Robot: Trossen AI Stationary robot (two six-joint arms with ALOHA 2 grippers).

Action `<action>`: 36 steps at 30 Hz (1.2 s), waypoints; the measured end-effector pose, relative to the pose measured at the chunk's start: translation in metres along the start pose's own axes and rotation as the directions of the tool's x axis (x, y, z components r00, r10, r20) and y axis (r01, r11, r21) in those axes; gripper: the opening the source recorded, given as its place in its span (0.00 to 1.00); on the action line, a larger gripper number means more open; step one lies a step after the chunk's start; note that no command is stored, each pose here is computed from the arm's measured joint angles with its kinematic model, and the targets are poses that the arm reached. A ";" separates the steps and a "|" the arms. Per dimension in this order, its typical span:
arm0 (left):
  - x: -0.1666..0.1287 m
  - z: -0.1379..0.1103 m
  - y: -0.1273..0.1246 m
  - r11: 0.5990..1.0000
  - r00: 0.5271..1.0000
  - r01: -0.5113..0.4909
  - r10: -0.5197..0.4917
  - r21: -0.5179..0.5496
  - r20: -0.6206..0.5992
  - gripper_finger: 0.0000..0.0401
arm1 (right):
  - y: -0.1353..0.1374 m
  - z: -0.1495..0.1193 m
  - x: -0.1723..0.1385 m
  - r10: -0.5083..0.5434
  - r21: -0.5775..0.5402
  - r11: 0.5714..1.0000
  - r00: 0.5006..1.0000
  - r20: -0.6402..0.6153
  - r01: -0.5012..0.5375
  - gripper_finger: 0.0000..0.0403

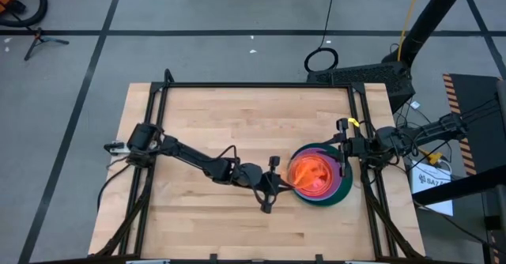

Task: Stack plastic plates
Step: Stack the small orange plate on top of the small pink plate

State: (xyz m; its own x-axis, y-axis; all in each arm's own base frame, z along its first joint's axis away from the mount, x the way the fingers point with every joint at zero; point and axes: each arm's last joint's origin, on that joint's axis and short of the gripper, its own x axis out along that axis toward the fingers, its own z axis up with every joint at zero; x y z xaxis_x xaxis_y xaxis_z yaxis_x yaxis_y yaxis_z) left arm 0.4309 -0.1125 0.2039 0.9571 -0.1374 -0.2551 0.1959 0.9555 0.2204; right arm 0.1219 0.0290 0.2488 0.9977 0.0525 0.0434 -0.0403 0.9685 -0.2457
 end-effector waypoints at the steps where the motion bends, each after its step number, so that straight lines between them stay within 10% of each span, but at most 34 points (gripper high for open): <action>1: 0.003 0.001 0.001 1.000 1.000 0.013 -0.013 -0.005 0.011 0.01 | 0.000 0.000 0.000 0.000 0.000 1.000 1.000 -0.001 0.000 0.21; 36: 0.042 -0.014 0.022 0.988 0.992 0.096 -0.105 -0.124 -0.069 0.05 | 0.000 -0.001 0.000 0.001 -0.002 1.000 1.000 -0.006 -0.001 0.21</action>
State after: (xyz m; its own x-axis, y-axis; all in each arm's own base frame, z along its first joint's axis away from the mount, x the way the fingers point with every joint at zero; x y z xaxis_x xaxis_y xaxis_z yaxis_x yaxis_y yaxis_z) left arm 0.4721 -0.0941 0.1851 0.9141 -0.2186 -0.3416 0.2588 0.9629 0.0764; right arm 0.1219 0.0290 0.2482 0.9979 0.0520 0.0374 -0.0412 0.9680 -0.2475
